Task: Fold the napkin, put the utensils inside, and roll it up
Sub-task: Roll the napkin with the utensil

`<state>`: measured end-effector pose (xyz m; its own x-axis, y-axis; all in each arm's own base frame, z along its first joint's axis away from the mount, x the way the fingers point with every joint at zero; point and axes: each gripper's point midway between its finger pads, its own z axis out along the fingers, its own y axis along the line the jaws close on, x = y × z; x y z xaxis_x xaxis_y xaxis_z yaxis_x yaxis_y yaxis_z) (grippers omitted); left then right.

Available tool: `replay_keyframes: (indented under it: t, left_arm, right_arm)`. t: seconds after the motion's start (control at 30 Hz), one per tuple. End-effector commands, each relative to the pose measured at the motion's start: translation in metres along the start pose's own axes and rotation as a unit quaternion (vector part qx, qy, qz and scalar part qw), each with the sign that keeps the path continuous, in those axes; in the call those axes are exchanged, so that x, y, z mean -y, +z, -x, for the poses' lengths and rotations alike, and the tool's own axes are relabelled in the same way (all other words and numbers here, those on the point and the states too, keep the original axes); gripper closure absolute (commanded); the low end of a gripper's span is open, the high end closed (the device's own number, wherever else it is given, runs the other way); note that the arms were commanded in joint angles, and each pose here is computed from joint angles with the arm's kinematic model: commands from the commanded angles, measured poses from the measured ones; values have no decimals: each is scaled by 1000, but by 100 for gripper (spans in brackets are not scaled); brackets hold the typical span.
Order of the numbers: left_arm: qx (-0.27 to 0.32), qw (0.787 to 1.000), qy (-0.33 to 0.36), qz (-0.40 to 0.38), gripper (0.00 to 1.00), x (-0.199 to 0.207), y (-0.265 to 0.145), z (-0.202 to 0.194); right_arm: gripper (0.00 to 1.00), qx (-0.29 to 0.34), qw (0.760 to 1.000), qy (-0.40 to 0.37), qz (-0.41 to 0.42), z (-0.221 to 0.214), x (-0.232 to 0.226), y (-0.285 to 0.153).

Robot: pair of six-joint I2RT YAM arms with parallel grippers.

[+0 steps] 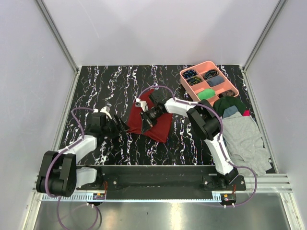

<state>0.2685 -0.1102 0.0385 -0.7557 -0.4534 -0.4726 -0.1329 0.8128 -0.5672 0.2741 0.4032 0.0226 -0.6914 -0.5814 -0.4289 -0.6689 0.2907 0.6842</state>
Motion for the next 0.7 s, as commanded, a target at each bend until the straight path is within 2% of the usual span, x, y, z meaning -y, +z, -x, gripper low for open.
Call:
replay_keyframes:
  t: [0.0, 0.17, 0.3, 0.37, 0.53, 0.67]
  left_arm:
    - [39, 996, -8, -74, 25, 37, 8, 31]
    - [54, 993, -33, -103, 25, 44, 9, 31]
    - [96, 987, -52, -116, 26, 48, 0, 42]
    - [101, 987, -55, -113, 22, 48, 2, 45]
    - [36, 993, -59, -93, 23, 42, 21, 32]
    - [2, 994, -69, -85, 36, 36, 30, 18]
  right_arm:
    - [100, -2, 1000, 9, 19, 4, -3, 0]
    - [100, -4, 1000, 10, 19, 2, -2, 0]
    - [100, -4, 1000, 9, 15, 1, -1, -2]
    - [100, -5, 1000, 8, 14, 1, -2, -1]
    - [100, -7, 1000, 12, 14, -1, 1, 0]
    - [100, -7, 1000, 12, 12, -1, 0, 0]
